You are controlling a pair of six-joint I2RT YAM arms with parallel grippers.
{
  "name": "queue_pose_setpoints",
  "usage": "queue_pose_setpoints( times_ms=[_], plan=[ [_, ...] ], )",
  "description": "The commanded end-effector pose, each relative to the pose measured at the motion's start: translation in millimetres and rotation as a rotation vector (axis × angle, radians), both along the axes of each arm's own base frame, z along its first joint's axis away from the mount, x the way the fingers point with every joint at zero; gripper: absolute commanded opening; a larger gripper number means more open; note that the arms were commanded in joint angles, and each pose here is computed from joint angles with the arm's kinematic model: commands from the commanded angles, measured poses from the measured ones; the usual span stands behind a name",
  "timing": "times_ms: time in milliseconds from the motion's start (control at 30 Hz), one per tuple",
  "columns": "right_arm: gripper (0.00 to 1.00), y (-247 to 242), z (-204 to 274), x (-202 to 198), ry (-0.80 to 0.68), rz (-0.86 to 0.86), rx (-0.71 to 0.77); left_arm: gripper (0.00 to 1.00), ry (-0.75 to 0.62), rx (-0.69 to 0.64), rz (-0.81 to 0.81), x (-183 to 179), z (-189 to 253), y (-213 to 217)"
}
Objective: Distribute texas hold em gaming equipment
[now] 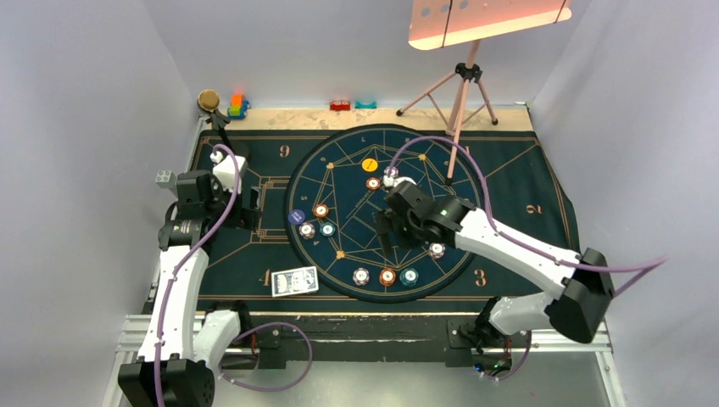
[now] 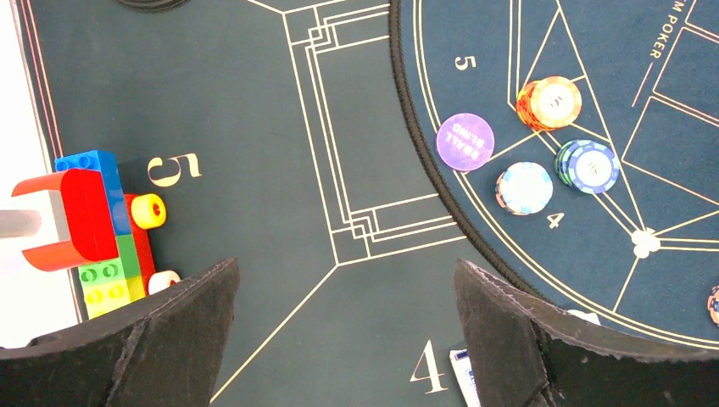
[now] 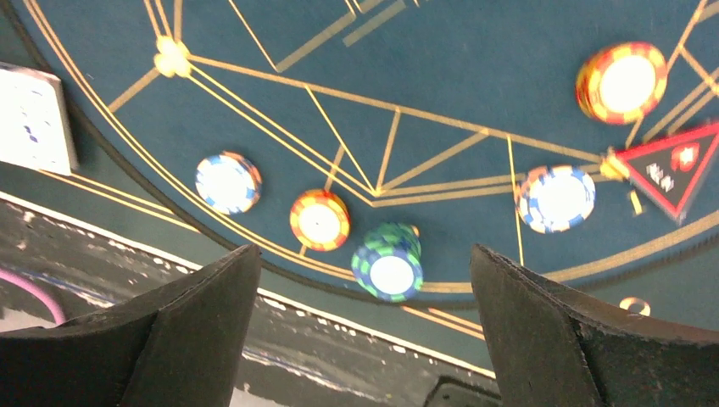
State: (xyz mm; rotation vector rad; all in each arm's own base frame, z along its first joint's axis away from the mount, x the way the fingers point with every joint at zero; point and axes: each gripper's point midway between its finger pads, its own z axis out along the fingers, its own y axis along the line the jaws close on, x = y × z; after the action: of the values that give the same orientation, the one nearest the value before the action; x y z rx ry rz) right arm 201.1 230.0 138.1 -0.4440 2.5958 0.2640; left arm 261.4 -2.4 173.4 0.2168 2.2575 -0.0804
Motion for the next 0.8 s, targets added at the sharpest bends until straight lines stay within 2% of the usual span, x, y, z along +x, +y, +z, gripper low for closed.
queue_pose_setpoints(
  times_ms=[0,333,567,767],
  plan=[
    [0.97,-25,-5,-19,0.023,-0.091,0.015,1.0,-0.046,-0.001,-0.01,5,9,0],
    [0.98,-27,-50,-42,0.152,-0.132,0.014,1.0,-0.04,0.001,-0.006,5,7,1],
    [0.9,-30,-72,-47,0.19,-0.152,-0.009,1.0,-0.041,0.001,-0.006,5,8,0],
    [0.87,-32,-89,-47,0.202,-0.175,-0.033,1.0,-0.044,0.003,-0.006,5,8,1]
  ],
)
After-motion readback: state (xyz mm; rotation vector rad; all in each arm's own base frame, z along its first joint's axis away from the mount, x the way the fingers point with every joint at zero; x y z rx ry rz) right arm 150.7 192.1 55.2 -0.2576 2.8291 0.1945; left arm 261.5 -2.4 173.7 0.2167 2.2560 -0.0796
